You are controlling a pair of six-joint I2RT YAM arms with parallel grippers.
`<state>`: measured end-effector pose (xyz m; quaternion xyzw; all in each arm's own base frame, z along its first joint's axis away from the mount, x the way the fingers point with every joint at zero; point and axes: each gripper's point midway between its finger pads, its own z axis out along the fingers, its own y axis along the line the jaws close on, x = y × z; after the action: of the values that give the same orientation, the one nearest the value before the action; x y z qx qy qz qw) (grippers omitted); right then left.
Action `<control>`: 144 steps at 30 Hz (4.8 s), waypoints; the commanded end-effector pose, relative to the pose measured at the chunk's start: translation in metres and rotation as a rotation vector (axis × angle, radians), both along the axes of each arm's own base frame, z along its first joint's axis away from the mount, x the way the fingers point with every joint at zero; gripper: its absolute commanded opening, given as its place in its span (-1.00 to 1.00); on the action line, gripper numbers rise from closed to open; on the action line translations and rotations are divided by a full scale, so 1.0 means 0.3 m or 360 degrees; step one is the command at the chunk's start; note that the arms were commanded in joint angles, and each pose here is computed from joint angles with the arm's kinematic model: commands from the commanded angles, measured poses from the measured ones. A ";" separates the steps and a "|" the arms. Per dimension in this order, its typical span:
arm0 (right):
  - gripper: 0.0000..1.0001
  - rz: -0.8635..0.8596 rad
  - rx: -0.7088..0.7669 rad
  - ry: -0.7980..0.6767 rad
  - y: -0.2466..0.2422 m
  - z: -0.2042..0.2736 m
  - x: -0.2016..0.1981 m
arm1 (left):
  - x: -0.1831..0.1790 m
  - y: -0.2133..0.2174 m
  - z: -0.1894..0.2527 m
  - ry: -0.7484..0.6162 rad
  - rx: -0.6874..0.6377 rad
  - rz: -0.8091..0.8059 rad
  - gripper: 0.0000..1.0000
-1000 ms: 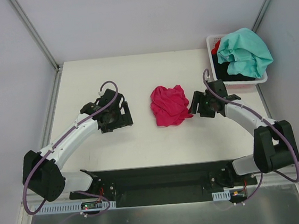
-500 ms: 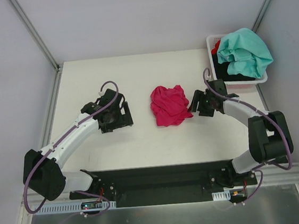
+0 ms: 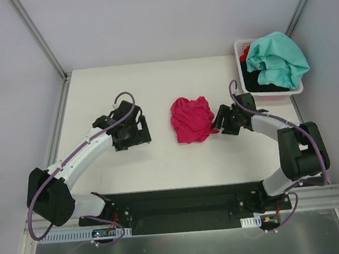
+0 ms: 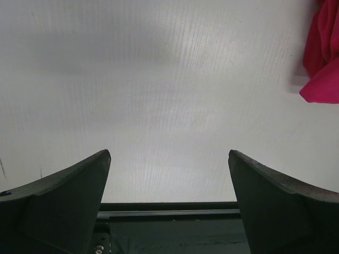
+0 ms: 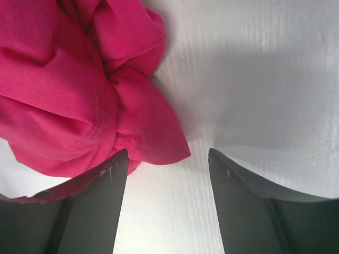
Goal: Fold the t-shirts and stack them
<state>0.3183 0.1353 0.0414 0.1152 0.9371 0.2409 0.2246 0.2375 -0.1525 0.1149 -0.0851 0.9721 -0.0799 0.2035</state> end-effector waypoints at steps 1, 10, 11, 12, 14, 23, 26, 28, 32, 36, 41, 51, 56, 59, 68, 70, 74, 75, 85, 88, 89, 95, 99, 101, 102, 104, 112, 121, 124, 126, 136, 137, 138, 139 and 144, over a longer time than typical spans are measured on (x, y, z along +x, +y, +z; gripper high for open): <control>0.28 -0.0013 0.0061 -0.0032 0.008 0.013 -0.010 | 0.015 -0.021 0.034 -0.0035 -0.0017 -0.0017 0.87; 0.02 -0.0008 0.0058 -0.0034 0.003 0.007 -0.017 | 0.016 -0.021 0.034 -0.0031 -0.0014 -0.0017 0.88; -0.03 -0.0009 0.0059 -0.0027 0.002 0.004 -0.016 | 0.015 -0.024 0.036 -0.0035 -0.0018 -0.0023 0.88; -0.04 -0.0003 0.0057 -0.0031 0.004 0.004 -0.015 | 0.014 -0.023 0.036 -0.0032 -0.0017 -0.0021 0.88; -0.05 0.0002 0.0050 -0.0041 0.001 0.006 -0.007 | 0.014 -0.023 0.034 -0.0032 -0.0017 -0.0021 0.88; -0.06 0.0030 0.0039 -0.0063 -0.005 0.013 0.021 | 0.014 -0.025 0.029 -0.0020 -0.0009 -0.0025 0.88; -0.06 0.0038 0.0051 -0.0070 -0.002 0.011 0.015 | 0.012 -0.033 0.025 -0.0011 -0.0011 -0.0033 0.89; -0.06 0.0038 0.0049 -0.0062 -0.006 0.002 0.012 | 0.010 -0.038 0.022 -0.0007 -0.0008 -0.0037 0.89; -0.10 0.0037 0.0066 -0.0067 -0.008 -0.006 0.017 | 0.011 -0.047 0.019 -0.0002 -0.0003 -0.0046 0.88; -0.15 0.0031 0.0086 -0.0058 -0.006 -0.016 0.024 | 0.013 -0.049 0.020 -0.0002 0.0002 -0.0049 0.89; -0.20 0.0022 0.0136 -0.0079 0.010 -0.012 0.054 | 0.013 -0.047 0.021 0.0003 0.0017 -0.0049 0.89; -0.44 0.0026 0.0191 -0.0092 0.035 -0.014 0.108 | 0.003 -0.037 0.013 0.0025 0.0047 -0.0056 0.89; -0.73 0.0046 0.0182 -0.0107 0.038 0.008 0.111 | 0.008 -0.044 0.011 0.0031 0.0046 -0.0055 0.89; -0.82 0.0059 0.0158 -0.0130 0.033 0.040 0.097 | 0.011 -0.054 0.008 0.0038 0.0048 -0.0066 0.89; -0.98 0.0153 -0.0117 -0.0325 0.023 0.284 0.069 | 0.008 -0.084 0.000 0.0055 0.0039 -0.0060 0.89; -0.98 0.0185 -0.0086 -0.0490 0.055 0.426 0.089 | 0.007 -0.092 0.001 0.0049 0.0028 -0.0062 0.90; -0.98 0.0306 -0.0053 -0.0804 0.127 0.719 0.102 | 0.000 -0.092 -0.004 0.0041 0.0019 -0.0052 0.90; -0.98 0.0343 -0.0060 -0.0860 0.148 0.772 0.095 | 0.002 -0.094 -0.002 0.0033 0.0013 -0.0050 0.90; -0.98 0.0601 0.0199 -0.1603 0.260 1.510 -0.032 | -0.014 -0.093 0.035 -0.0019 -0.0045 -0.0039 0.89; -0.98 0.0688 0.0377 -0.1821 0.290 1.696 -0.106 | -0.020 -0.102 0.037 -0.0020 -0.0056 -0.0041 0.89; -0.98 0.0700 0.0425 -0.1865 0.295 1.734 -0.118 | -0.021 -0.106 0.038 -0.0023 -0.0060 -0.0044 0.90; -0.98 0.0773 0.0770 -0.2080 0.331 1.985 -0.204 | -0.033 -0.113 0.051 -0.0044 -0.0077 -0.0048 0.89; -0.97 0.0750 0.0785 -0.2130 0.314 2.030 -0.217 | -0.049 -0.099 0.051 -0.0053 -0.0079 -0.0037 0.89; -0.98 0.0736 0.0772 -0.2128 0.299 2.023 -0.223 | -0.059 -0.089 0.048 -0.0056 -0.0077 -0.0033 0.89; -0.98 0.0722 0.0773 -0.2118 0.293 2.018 -0.222 | -0.060 -0.087 0.049 -0.0061 -0.0078 -0.0032 0.90; -0.98 0.0705 0.0762 -0.2106 0.277 2.004 -0.220 | -0.061 -0.084 0.048 -0.0061 -0.0077 -0.0032 0.90; -0.98 0.0650 0.0858 -0.1989 0.274 1.996 -0.127 | -0.051 -0.107 0.052 -0.0053 -0.0080 -0.0047 0.89; -0.98 0.0410 0.0839 -0.1832 0.208 1.932 0.031 | -0.056 -0.092 0.068 -0.0083 -0.0067 -0.0046 0.89; -0.98 0.0329 0.0777 -0.1752 0.176 1.891 0.142 | -0.051 -0.092 0.076 -0.0090 -0.0065 -0.0044 0.89; -0.98 0.0304 0.0754 -0.1719 0.158 1.850 0.225 | -0.051 -0.088 0.082 -0.0100 -0.0064 -0.0041 0.90; -0.98 0.0434 0.1294 -0.2009 0.086 2.129 0.218 | -0.061 -0.072 0.086 -0.0103 -0.0053 -0.0017 0.90; -0.98 0.0451 0.1311 -0.2009 0.090 2.135 0.196 | -0.065 -0.073 0.084 -0.0095 -0.0056 -0.0020 0.90; -0.98 0.0466 0.1307 -0.1976 0.095 2.107 0.206 | -0.066 -0.073 0.081 -0.0090 -0.0059 -0.0015 0.90; -0.98 0.0499 0.1309 -0.2008 0.096 2.133 0.140 | -0.068 -0.075 0.078 -0.0085 -0.0060 -0.0014 0.90; -0.98 0.0777 0.1400 -0.1956 0.156 2.140 -0.063 | -0.072 -0.081 0.060 -0.0059 -0.0045 -0.0012 0.90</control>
<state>0.4292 0.1652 0.6118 -0.0315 0.5545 0.6107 0.5644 0.2183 -0.1782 0.1300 -0.0749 0.9675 -0.1034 0.2185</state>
